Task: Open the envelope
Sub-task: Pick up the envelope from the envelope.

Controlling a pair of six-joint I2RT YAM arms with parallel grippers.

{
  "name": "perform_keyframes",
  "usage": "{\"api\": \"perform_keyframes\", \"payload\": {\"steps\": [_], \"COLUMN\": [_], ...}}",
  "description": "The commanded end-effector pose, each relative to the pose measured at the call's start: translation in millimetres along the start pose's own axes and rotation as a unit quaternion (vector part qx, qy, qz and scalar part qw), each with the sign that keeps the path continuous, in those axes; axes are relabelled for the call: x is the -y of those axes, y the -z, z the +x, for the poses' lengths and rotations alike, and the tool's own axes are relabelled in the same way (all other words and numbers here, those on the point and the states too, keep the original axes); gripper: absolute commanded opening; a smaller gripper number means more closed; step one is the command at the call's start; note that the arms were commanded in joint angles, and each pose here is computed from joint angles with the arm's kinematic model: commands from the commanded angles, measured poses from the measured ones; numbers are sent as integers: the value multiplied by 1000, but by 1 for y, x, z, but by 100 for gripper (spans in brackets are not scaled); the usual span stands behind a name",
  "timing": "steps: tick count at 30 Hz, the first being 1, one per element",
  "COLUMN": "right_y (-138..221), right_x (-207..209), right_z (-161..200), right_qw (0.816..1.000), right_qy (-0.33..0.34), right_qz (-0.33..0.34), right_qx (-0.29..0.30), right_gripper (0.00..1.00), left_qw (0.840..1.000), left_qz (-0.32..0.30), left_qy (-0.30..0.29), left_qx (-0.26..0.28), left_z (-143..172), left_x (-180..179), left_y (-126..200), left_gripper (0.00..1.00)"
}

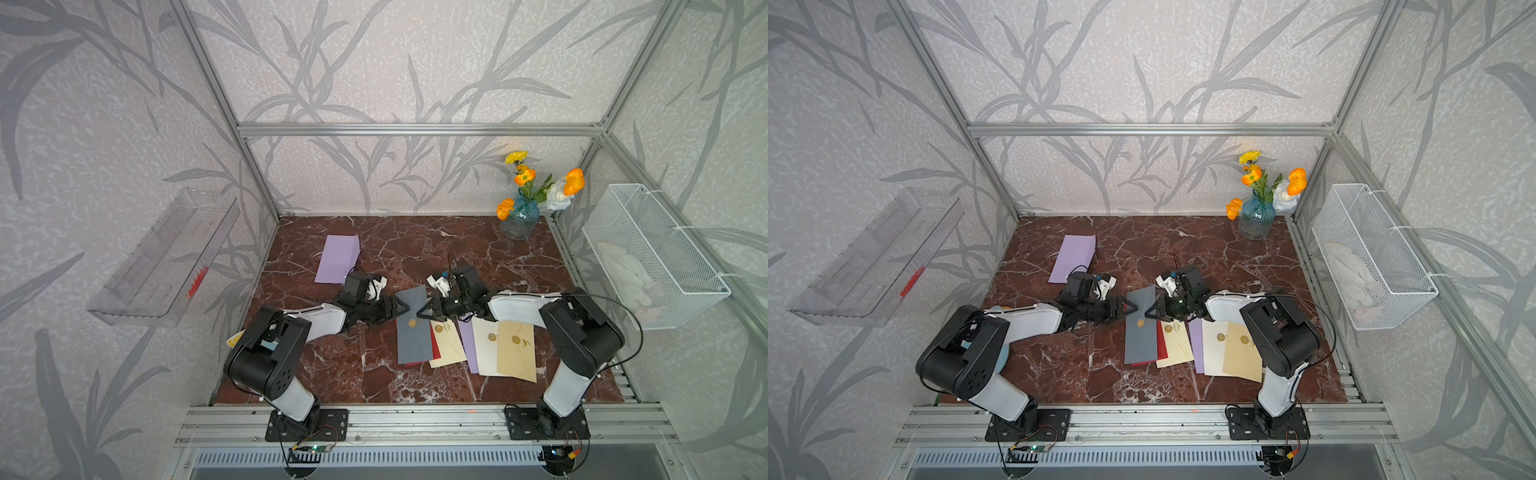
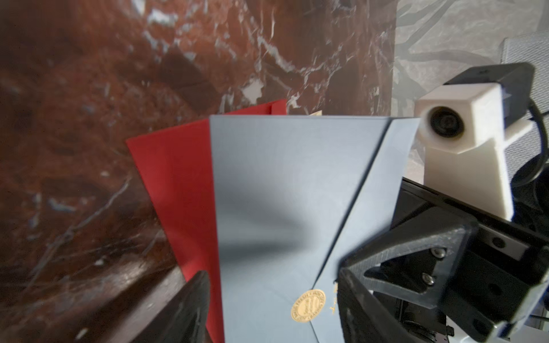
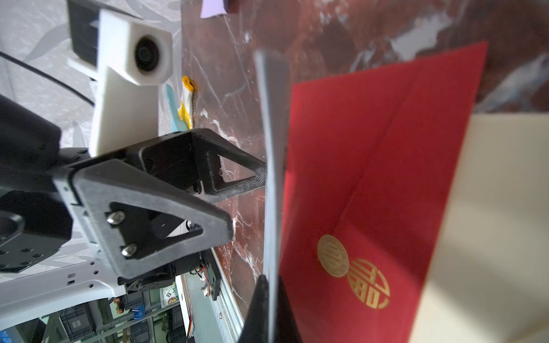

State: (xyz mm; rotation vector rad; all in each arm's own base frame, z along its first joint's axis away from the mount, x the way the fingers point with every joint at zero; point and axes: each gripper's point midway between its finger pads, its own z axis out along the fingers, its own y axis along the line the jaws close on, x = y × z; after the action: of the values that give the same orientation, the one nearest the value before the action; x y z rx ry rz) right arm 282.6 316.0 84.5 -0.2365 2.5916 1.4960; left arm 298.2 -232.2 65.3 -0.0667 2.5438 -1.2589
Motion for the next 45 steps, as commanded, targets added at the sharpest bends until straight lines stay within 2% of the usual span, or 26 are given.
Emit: {"api": "perform_keyframes", "payload": {"steps": [1,6,12,19,24,27,33,40,43,45], "right_y": [19,29,32,42,35,32,29,28,28,28], "right_x": [-32,-47,-67,-89,-78,-76,-73,-76,-76,-76], "right_z": [-16,-31,-46,-57,-60,-59,-58,-58,-55,-54], "right_qw": [998,996,991,984,986,986,986,985,985,985], "right_qy": [49,62,80,99,89,87,87,95,100,102], "right_qz": [-25,-51,-97,-138,-132,-134,-134,-143,-140,-140], "right_qx": [21,41,50,59,52,44,39,25,18,16], "right_gripper": [0,0,0,0,0,0,0,0,0,0], "left_qw": [998,992,983,974,963,958,955,957,955,956], "left_qz": [20,62,124,171,207,216,220,222,222,221], "left_qy": [-35,-66,-86,-85,-110,-124,-134,-127,-130,-131], "left_qx": [41,86,106,119,131,143,149,141,143,144], "left_z": [-21,-38,-47,-49,-49,-48,-47,-45,-45,-45], "left_x": [19,42,66,76,96,104,108,105,106,105], "left_y": [12,29,40,49,62,71,76,71,72,72], "left_gripper": [68,69,69,65,48,42,22,11,0,0]}}
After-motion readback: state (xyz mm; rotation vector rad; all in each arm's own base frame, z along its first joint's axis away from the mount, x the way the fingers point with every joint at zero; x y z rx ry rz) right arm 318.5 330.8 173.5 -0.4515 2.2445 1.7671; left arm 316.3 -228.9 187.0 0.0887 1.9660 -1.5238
